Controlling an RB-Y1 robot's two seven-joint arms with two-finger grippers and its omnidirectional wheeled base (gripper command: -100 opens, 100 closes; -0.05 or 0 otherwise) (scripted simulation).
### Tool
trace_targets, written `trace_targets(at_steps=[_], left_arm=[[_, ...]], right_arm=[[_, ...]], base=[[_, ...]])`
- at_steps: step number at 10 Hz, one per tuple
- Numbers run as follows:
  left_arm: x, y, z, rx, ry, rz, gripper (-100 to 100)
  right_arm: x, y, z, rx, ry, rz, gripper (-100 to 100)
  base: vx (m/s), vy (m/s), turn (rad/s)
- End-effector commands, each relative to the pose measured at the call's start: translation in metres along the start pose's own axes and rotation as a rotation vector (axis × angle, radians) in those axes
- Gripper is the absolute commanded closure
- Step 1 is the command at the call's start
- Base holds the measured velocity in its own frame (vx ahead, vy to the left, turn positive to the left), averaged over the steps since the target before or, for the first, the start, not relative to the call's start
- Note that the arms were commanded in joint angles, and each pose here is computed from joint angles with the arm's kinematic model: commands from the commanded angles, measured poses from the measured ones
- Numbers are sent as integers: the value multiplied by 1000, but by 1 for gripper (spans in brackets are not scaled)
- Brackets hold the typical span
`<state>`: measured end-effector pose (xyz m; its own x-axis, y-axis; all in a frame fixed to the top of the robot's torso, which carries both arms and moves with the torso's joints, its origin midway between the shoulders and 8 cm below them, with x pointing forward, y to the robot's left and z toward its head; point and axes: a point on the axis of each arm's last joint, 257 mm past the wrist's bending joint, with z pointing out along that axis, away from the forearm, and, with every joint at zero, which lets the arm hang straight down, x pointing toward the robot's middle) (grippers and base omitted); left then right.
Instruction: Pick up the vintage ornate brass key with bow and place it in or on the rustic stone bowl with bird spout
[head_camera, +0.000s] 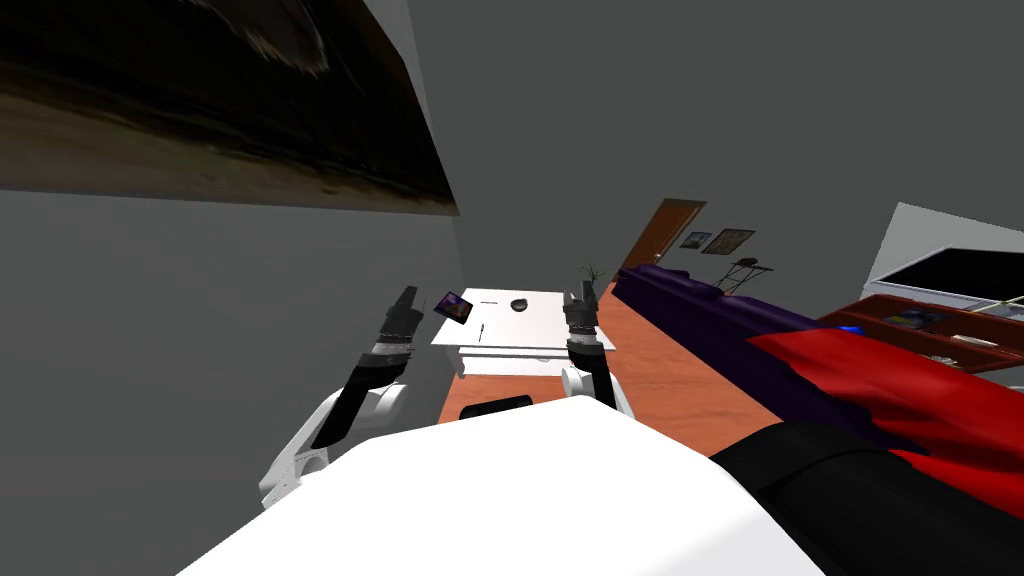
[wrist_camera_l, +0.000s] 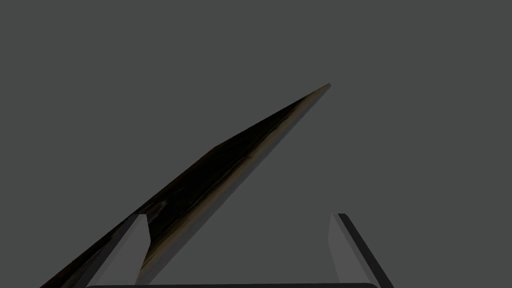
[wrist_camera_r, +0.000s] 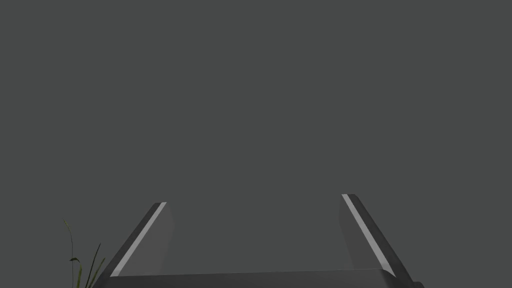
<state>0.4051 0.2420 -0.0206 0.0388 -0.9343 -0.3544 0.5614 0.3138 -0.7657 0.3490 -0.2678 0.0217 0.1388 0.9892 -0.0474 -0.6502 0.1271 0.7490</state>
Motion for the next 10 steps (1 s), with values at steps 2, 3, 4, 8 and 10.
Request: trace_targets(at_steps=[2,3,4,8,10], left_arm=[[3,24,5,-19,60,73,-100],[4,33,7,-29,82,101,-100],[4,36,6,-35,83,101,-100],[3,82,7,-100,168,205,-100],[1,109,2,-150,210,247,-100]], right_arm=[[0,0,0,0,0,0,0],[0,0,0,0,0,0,0],[0,0,0,0,0,0,0],[0,0,0,0,0,0,0],[0,0,0,0,0,0,0]], base=[[71,23,-144],[55,26,-163],[37,18,-60],[48,19,-185],[41,32,-240]])
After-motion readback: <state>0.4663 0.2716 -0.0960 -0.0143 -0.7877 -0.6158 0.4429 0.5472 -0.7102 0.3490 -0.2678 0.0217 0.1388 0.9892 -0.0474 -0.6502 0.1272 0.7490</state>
